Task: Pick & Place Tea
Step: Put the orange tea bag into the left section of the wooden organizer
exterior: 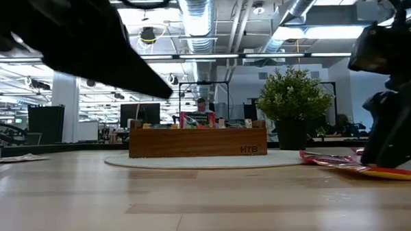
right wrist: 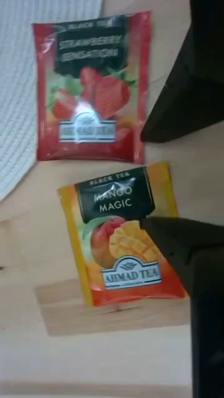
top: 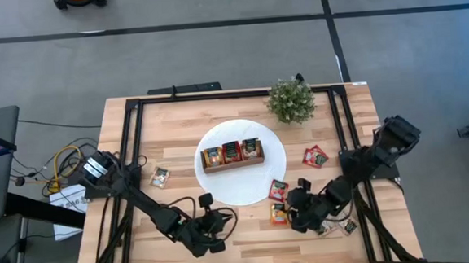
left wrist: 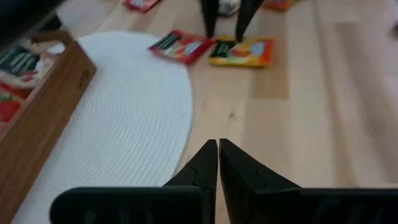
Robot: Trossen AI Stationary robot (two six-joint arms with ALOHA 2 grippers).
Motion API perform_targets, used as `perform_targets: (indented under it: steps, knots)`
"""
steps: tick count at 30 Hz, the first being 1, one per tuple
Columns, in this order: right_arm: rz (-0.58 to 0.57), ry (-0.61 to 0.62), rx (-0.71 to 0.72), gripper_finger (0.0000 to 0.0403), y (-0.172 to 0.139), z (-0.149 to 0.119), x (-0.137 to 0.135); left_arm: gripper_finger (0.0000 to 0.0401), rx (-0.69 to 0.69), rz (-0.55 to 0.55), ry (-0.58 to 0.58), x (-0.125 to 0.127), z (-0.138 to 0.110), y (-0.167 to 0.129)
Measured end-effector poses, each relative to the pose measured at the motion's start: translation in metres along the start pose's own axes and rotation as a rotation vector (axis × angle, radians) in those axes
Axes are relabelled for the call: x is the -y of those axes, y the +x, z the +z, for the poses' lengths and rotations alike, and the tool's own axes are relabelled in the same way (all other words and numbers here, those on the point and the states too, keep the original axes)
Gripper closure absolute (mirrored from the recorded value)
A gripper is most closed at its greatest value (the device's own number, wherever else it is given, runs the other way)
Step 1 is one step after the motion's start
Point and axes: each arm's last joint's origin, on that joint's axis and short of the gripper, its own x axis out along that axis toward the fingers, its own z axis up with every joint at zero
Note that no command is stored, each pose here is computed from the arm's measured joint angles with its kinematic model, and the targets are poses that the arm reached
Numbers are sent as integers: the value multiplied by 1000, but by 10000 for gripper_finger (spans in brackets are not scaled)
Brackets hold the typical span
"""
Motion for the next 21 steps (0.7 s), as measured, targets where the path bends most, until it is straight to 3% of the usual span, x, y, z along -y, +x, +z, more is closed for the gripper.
perform_targets:
  steps: [10, 17, 21]
  knots:
    - [21, -147, -5, 389, 5, 3, -17, 391, 23, -33, -53, 0, 4, 8]
    - [61, -223, 50, 400, -3, 18, -35, 391, 113, -30, -147, -7, 20, 18]
    - [20, -253, 147, 401, -8, 30, -44, 386, 118, -119, -164, -16, 29, 29]
